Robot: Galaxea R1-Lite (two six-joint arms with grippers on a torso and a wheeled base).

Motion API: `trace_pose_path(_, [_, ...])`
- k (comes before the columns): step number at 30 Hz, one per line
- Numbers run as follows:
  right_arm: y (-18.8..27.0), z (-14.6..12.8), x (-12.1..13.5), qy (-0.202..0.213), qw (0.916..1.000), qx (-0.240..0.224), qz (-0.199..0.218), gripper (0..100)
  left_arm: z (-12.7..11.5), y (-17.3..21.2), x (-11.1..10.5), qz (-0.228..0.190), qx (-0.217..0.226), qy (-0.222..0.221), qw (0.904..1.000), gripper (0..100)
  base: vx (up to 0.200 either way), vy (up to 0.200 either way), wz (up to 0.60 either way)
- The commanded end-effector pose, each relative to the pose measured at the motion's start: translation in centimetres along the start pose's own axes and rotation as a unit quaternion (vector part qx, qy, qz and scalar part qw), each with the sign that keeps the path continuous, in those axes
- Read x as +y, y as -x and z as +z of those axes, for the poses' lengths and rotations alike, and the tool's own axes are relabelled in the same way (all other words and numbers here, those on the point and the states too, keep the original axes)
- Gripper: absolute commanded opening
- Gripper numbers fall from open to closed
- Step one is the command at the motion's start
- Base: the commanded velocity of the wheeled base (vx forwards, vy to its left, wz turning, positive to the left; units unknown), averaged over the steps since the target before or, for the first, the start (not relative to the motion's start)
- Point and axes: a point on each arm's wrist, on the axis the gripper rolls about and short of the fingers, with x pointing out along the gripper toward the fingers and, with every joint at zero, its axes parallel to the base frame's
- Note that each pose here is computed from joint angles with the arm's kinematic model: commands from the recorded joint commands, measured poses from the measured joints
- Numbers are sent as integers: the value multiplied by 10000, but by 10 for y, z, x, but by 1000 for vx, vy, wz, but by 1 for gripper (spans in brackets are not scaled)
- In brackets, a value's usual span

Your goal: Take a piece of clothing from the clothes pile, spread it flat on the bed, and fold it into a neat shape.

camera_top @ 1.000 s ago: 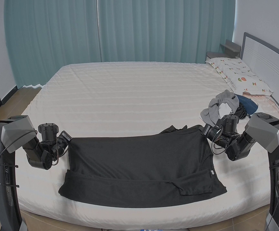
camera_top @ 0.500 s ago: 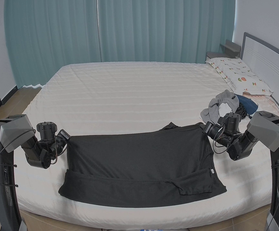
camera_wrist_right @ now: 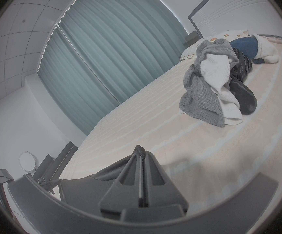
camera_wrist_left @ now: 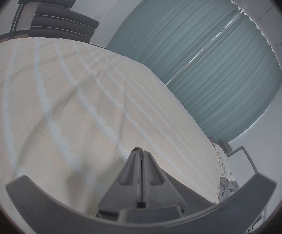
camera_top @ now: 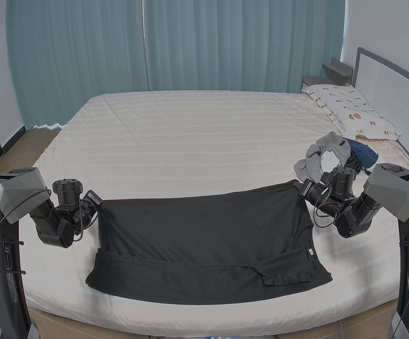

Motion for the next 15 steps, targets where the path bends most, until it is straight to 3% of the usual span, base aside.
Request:
trace_pose_path(1, [0, -3, -2, -13, 10000, 40, -25, 0, 0, 0, 0, 5, 6, -5, 10000, 0, 0, 0, 0])
trace_pose_path(11, [15, -9, -10, -45, 9992, 374, -94, 0, -1, 3, 2, -24, 3, -52, 10000, 0, 0, 0, 0])
trace_pose_path(15, [20, -5, -12, -42, 9992, 397, -79, 0, -2, 9, 4, -188, -103, -264, 9994, 0, 0, 0, 0])
